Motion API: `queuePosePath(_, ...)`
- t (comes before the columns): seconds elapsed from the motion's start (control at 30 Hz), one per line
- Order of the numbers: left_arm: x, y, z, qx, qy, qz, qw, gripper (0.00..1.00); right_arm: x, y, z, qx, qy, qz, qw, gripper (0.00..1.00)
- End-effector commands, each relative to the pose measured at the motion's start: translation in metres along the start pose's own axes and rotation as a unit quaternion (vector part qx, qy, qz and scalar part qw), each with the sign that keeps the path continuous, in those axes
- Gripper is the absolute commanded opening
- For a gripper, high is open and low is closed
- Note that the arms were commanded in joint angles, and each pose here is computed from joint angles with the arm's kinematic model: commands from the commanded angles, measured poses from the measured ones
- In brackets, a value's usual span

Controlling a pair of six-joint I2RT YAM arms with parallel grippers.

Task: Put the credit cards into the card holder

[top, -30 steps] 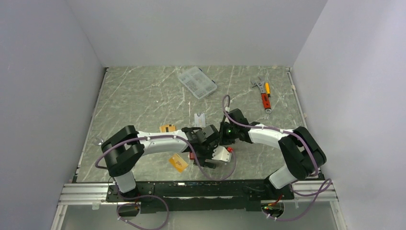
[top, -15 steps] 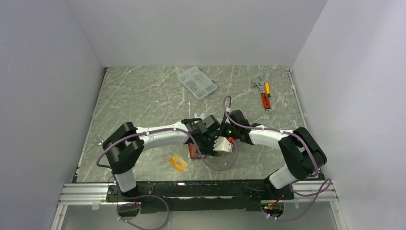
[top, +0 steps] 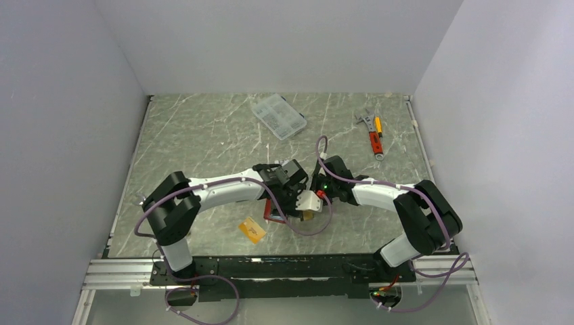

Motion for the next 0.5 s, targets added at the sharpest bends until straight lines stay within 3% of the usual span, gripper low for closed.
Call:
queuePosePath(0.0, 0.009, -0.013, -0.037, 0.014, 0.04, -0.024, 0.999, 0.62, -0.062, -0.027, 0.002, 0.025, -0.126, -0.002, 0.992, 0.0)
queuePosePath(0.47, 0.02, -0.06, -0.051, 0.054, 0.091, -0.085, 0.991, 0.6, -0.064, -0.029, 0.0, 0.022, -0.124, 0.0, 0.992, 0.0)
Point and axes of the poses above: each gripper's point midway between its finger pads, its own z axis out along the fingers, its own x axis along the line the jaws close on, y = z × x, the point moved 2 cm from there along -z, back along the fingers, and after that the axes turned 8 degrees about z, right-handed, at the moved point
